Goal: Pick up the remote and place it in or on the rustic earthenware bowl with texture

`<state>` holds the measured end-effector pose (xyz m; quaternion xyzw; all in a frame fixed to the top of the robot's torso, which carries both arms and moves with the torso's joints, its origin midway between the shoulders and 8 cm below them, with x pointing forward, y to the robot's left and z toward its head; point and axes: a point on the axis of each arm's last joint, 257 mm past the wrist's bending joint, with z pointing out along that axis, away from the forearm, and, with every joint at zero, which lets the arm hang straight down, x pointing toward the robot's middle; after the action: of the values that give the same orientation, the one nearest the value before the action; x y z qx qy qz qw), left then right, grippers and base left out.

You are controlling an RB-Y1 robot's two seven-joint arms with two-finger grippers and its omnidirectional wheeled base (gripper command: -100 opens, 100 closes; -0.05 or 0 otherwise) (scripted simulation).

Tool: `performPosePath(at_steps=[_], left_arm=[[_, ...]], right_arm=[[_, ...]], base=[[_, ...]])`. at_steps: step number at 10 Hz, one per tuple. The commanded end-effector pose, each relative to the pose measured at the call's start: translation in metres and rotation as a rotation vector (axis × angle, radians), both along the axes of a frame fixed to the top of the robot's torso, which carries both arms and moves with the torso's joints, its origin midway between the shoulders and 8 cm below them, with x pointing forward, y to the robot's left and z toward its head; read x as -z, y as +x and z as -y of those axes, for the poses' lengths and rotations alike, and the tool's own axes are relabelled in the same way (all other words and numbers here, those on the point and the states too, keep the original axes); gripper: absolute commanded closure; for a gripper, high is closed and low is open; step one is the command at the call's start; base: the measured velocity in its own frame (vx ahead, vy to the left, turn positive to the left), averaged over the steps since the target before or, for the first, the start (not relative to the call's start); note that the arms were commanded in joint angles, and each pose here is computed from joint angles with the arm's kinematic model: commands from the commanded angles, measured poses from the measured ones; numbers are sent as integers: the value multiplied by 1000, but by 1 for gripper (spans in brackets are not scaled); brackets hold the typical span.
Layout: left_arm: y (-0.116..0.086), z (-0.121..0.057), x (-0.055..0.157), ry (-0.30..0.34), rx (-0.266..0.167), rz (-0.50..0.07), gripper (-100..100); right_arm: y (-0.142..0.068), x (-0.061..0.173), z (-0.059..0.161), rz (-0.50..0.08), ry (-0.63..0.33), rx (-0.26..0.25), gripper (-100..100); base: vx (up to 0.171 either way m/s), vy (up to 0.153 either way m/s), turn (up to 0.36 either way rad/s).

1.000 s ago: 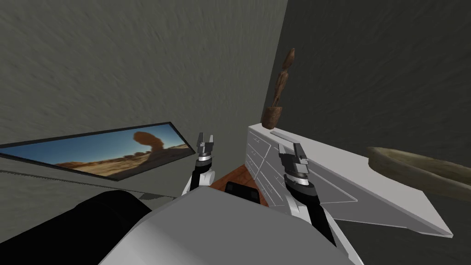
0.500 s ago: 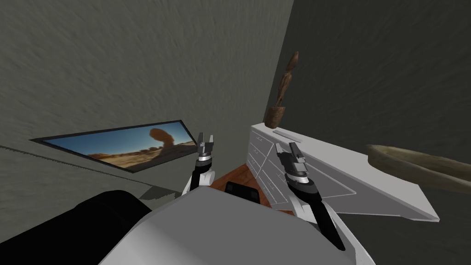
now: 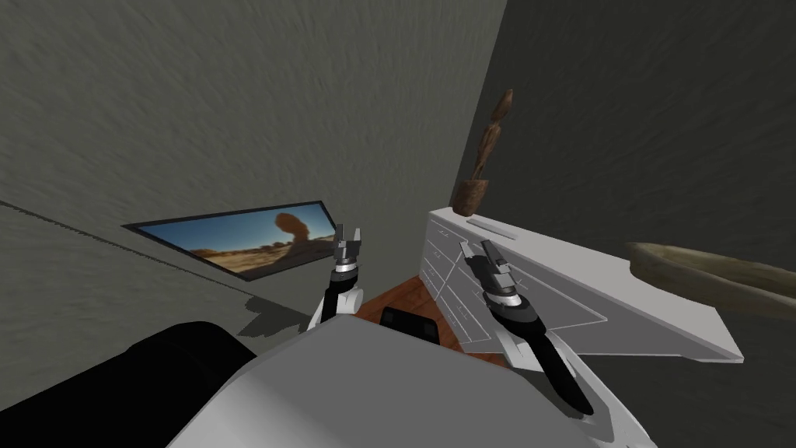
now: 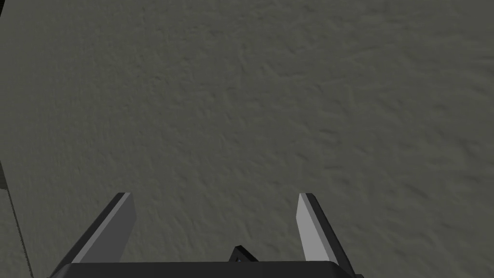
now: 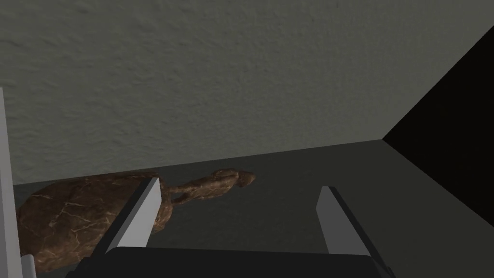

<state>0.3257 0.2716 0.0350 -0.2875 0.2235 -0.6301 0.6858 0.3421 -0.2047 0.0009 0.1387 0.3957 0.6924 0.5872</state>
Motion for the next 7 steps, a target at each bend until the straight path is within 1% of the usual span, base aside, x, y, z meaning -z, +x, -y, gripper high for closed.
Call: performPosePath(at_steps=[1, 2, 3, 4, 5, 7], left_arm=[[0, 0, 0, 0, 0, 0, 0], [0, 0, 0, 0, 0, 0, 0], [0, 0, 0, 0, 0, 0, 0], [0, 0, 0, 0, 0, 0, 0], [0, 0, 0, 0, 0, 0, 0], [0, 0, 0, 0, 0, 0, 0]], right_arm=[[0, 2, -4, -3, -37, -33, -100], [0, 3, -5, -5, -45, -36, -100], [2, 3, -9, -4, -68, -75, -100], [1, 5, -10, -9, -95, -85, -100], [3, 6, -14, -8, -112, -121, -100], [2, 9, -15, -15, -154, -136, -100]], base=[[-60, 48, 36], [-28, 22, -5], [-55, 45, 96], [-52, 47, 45], [-54, 66, 76], [-40, 44, 21]])
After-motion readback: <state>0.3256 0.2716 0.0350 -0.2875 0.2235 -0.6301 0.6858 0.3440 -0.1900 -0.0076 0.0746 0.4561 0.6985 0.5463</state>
